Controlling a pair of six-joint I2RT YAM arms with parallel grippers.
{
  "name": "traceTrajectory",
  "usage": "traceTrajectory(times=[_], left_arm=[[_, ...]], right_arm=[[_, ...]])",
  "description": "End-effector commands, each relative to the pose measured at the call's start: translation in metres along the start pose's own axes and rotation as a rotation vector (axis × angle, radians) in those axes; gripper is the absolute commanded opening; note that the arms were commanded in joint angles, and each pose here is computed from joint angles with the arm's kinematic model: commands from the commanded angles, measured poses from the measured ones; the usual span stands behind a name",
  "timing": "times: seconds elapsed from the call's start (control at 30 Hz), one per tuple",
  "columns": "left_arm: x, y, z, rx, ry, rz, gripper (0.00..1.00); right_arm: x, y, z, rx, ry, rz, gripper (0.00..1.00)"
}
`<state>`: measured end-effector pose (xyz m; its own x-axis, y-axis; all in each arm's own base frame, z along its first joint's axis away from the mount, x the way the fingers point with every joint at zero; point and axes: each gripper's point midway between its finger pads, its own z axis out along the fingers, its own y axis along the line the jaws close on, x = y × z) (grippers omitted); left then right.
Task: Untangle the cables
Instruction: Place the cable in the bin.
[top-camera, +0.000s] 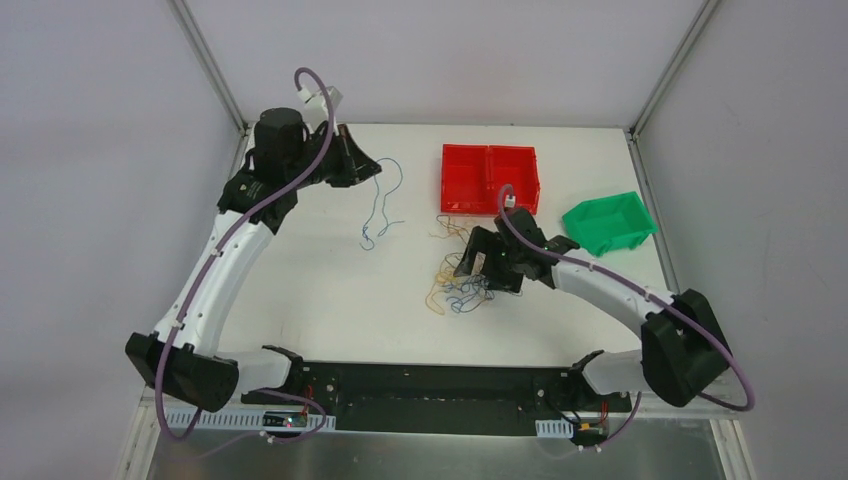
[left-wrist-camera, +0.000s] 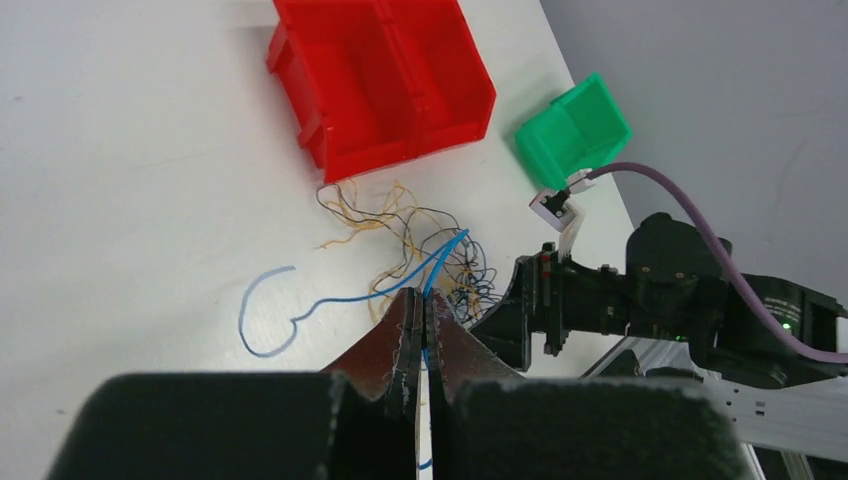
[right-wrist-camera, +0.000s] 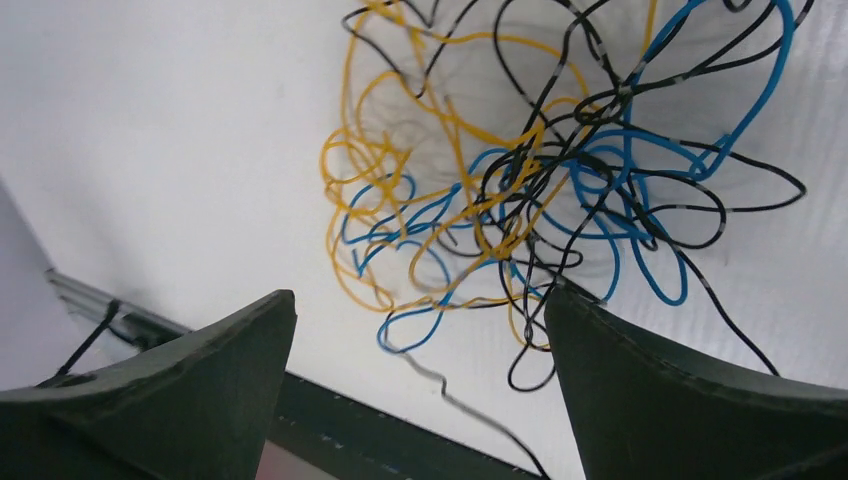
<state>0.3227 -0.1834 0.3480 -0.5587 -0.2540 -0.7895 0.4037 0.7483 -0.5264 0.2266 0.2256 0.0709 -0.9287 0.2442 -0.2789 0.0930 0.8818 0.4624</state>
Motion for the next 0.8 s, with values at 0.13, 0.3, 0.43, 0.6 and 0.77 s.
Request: traceTrajectory(times=[0.13, 0.3, 0.43, 0.6, 0.77], left_arm=[[-0.026, -0.07, 0.031, 0.143, -0.022, 0.095, 0.0], [-0.032, -0.105, 0.058, 0.222, -0.009, 0.135, 0.0], [-0.038, -0.139, 0.079, 0.322, -0.015, 0.161, 0.0], [-0.038, -0.194, 0.104, 0.46, -0.006, 0.199, 0.0], [-0.037, -0.254, 0.126, 0.632, -0.034, 0.243, 0.0]], right_arm=[[-0.044, 0.025, -0.092, -0.12, -0.254, -0.012, 0.99], [-0.083, -0.053, -0.156, 0.186, -0.55, 0.165, 0.99], [-0.091, -0.093, -0.206, 0.311, -0.766, 0.287, 0.99], [-0.088, -0.125, -0.251, 0.359, -0.98, 0.405, 0.99], [-0.084, -0.146, -0.282, 0.407, -1.11, 0.459, 0.99]])
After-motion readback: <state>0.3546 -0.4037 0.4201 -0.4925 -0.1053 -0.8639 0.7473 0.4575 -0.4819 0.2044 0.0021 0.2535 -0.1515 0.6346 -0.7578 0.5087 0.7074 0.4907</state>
